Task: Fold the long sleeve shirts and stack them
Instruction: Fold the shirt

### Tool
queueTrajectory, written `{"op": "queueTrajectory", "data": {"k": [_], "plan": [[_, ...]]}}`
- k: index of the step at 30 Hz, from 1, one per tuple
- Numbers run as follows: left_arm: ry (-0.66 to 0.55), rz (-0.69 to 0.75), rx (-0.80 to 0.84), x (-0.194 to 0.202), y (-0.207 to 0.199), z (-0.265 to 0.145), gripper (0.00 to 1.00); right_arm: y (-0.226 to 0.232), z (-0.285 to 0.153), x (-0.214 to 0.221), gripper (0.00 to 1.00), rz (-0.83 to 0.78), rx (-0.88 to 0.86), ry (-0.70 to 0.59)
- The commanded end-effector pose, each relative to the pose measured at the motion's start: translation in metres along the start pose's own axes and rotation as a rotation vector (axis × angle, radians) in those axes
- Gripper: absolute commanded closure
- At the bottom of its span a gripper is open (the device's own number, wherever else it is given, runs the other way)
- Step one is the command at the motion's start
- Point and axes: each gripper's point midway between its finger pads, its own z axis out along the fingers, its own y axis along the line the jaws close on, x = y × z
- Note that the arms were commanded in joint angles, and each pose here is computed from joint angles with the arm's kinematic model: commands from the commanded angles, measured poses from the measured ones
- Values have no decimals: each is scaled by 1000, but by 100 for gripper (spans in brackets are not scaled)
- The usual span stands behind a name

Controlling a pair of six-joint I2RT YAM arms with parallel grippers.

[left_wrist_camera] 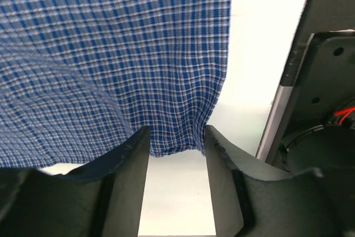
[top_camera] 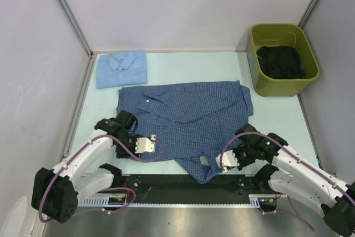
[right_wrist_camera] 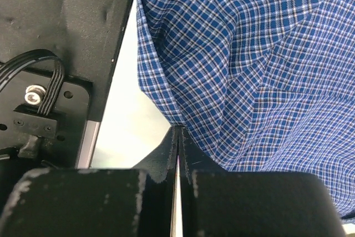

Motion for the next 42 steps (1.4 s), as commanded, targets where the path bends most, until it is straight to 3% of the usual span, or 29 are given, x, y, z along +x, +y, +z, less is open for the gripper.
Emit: {"op": "queueTrajectory", "data": {"k": [1,13,18,22,24,30,39,42], "plan": [[4,51,34,-3,-8,1,49,-12,-5,-3,100,21,49,0],[140,184,179,-2,-19,-1,48,-17,-9,1,100,46,68,20],[230,156,230,-4,-24,3,31,-19,-9,1,100,69,63,23],[306,207,75,-11,-11,16,34,-22,-11,4,100,94,72,27],[316,189,35,-20,-13,21,41,-24,-11,5,100,108,72,25],[399,157,-2,-25,-26,31,52,-23,-12,10,100,123,65,34],[510,172,-49,-19,-25,31,45,-23,-15,13,100,133,68,37],[543,171,-80,-12,-22,36,50,-24,-16,14,100,138,75,37]]}}
